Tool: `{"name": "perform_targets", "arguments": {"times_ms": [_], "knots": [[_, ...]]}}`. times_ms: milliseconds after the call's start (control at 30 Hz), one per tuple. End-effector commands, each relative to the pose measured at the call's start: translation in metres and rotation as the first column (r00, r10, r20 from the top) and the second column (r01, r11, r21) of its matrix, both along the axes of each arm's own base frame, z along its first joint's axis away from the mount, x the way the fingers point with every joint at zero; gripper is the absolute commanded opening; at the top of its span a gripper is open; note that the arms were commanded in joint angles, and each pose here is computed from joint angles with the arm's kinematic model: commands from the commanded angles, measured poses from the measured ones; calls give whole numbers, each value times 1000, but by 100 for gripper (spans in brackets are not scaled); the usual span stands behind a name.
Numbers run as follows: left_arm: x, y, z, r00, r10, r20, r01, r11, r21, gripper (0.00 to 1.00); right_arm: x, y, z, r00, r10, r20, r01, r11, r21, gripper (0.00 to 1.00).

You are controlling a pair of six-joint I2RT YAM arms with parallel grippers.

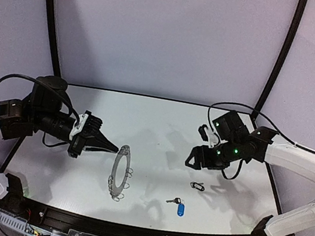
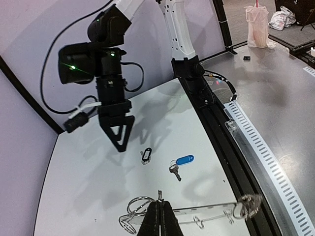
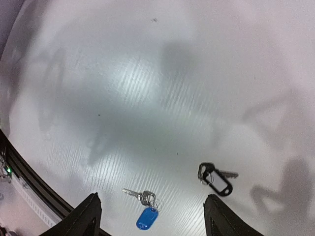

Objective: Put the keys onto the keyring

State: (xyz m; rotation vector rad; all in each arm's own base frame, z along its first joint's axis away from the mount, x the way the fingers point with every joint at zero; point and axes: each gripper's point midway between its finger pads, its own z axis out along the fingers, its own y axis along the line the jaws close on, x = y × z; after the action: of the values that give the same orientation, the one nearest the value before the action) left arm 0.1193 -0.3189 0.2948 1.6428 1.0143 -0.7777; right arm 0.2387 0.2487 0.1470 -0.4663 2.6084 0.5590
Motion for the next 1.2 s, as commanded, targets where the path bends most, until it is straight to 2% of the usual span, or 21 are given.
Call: {"name": "perform_targets", "arguments": {"times_ms": [0,100,200,333,567,833,1167], "knots": [[2,0,2,1000,26,-9,-26,1000,-17,1,-29,-30,-42,932,-280,-230,278,960,-44,70],[3,0,1,999,35,-17,-35,999,-15,1,-34,-32,-59,895,-356,-270,374,927,16,66],[4,0,-1,999,37,-26,-37,999,-16,1,-26,-40,-72,864,-443,-238,467,883,52,64],[3,-1,-3,999,35,-35,-35,999,-14,1,-11,-33,-75,865,-461,-200,485,869,98,58],[0,1,-2,999,26,-44,-27,999,-17,1,8,-31,-93,852,-499,-160,507,862,12,49],[-1,4,-1,999,32,-41,-33,999,-20,1,10,-35,-105,844,-513,-158,511,858,-59,39],[-1,4,-3,999,31,-35,-31,999,-15,1,0,-41,-110,834,-522,-178,515,853,-91,35]]}}
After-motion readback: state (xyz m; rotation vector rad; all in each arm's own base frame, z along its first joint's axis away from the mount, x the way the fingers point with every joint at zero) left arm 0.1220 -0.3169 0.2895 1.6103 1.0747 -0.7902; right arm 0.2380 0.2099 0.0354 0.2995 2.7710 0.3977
